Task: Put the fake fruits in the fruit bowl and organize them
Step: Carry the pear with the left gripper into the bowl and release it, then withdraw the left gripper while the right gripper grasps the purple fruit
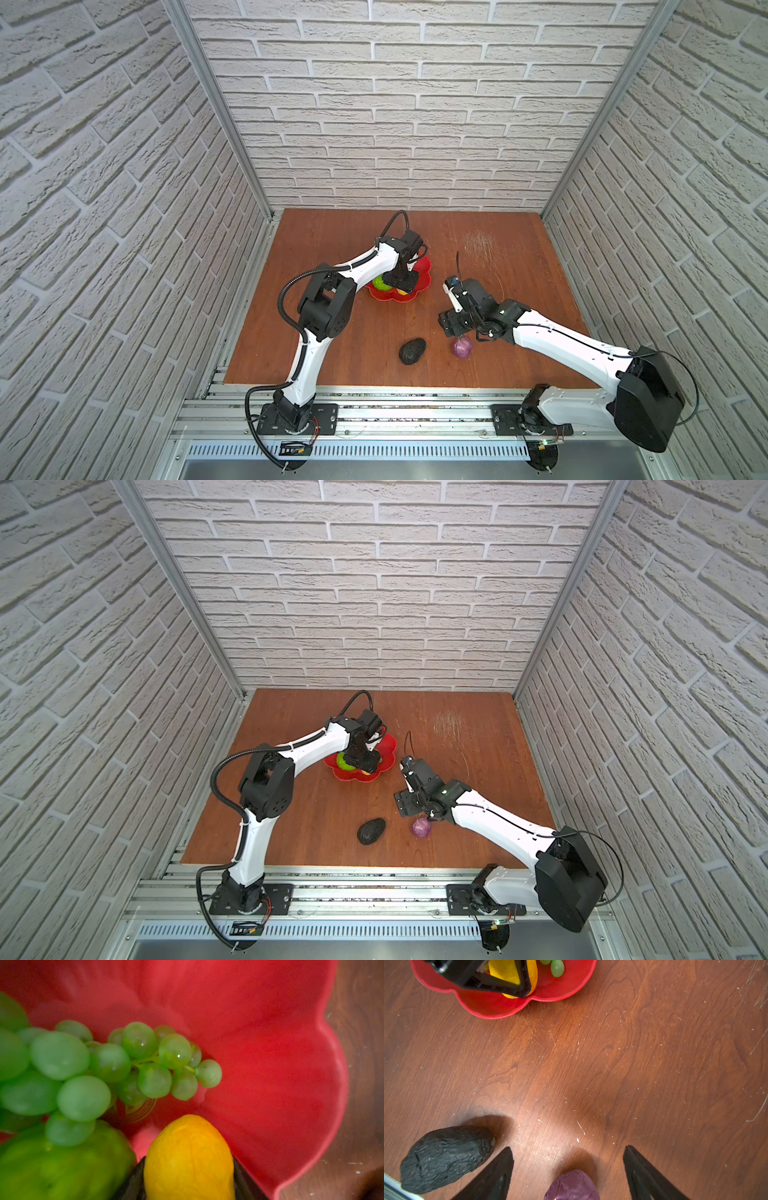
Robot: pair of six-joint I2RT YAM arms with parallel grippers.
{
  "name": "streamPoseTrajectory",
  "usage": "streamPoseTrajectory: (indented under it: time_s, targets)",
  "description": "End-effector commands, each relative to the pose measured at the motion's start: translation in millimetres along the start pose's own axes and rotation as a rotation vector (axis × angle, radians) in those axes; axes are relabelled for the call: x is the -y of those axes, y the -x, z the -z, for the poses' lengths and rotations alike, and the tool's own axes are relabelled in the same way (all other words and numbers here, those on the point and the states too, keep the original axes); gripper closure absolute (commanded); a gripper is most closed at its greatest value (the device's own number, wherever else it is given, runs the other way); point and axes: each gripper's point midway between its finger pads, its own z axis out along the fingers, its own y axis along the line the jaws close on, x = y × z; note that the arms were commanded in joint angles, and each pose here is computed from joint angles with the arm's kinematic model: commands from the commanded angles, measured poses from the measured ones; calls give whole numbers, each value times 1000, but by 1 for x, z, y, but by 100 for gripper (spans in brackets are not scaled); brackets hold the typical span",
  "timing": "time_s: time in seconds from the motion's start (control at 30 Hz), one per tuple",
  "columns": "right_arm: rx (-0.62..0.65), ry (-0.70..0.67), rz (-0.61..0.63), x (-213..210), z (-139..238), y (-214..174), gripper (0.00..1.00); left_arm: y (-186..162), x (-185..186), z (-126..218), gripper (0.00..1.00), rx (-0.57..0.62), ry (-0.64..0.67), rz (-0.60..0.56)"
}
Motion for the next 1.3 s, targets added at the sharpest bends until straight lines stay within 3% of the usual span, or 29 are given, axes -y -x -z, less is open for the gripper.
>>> streamPoseTrajectory:
  time_s: [0.0,0.13,0.43,0.63,0.93,1.27]
  targets:
    - [24,12,-2,-1,-1,4,16,3,0,6,36,6,17,-22]
    - [23,12,-3,-1,1,4,15,7,1,15,29,38,24,-24]
    - [68,4,4,1,17,16,15,30,-2,60,28,191,50,-11]
    - [76,-1,3,3,33,21,16,27,-3,93,29,272,51,14]
    - [10,-33,-76,13,47,-1,16,-16,-13,125,30,423,32,60]
    - [-144,-26,-243,16,30,-59,16,-71,-42,136,29,522,48,235]
